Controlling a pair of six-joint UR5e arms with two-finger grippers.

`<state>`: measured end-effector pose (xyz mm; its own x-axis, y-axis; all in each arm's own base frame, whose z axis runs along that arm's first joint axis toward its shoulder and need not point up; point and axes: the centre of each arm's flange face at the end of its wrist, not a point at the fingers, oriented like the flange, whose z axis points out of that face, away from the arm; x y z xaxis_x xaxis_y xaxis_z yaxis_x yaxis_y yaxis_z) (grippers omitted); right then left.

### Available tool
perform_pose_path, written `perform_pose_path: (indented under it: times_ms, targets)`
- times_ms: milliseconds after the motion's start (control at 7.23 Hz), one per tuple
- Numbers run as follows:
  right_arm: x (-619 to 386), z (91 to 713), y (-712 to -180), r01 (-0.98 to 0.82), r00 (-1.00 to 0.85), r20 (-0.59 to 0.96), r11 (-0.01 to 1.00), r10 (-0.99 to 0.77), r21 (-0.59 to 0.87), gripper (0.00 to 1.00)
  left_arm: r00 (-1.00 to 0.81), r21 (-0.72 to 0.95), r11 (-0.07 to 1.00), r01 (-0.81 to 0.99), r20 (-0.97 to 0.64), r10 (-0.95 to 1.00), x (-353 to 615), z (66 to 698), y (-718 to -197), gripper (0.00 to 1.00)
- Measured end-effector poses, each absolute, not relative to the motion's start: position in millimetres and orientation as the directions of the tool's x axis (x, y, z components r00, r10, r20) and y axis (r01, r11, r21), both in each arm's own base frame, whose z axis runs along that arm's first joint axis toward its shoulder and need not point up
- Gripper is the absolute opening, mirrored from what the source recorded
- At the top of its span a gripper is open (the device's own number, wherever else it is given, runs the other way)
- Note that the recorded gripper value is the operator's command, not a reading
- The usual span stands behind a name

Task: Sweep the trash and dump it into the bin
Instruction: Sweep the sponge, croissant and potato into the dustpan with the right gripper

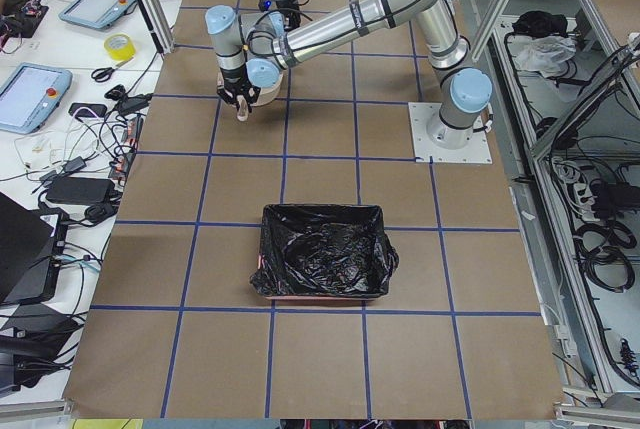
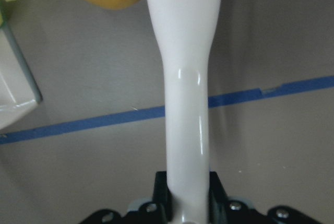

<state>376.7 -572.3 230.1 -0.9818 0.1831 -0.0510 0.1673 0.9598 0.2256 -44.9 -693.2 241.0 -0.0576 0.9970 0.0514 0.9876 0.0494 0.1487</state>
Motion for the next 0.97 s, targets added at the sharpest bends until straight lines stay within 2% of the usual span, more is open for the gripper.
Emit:
perform_pose_path:
  times_ms: [968]
  targets:
    - [481,218,-606,0.165,-0.954,-0.218,0.966,0.208,0.198,0.01,-0.056,0.149,0.048,0.988,0.052,0.997,-46,241,-692,0.07]
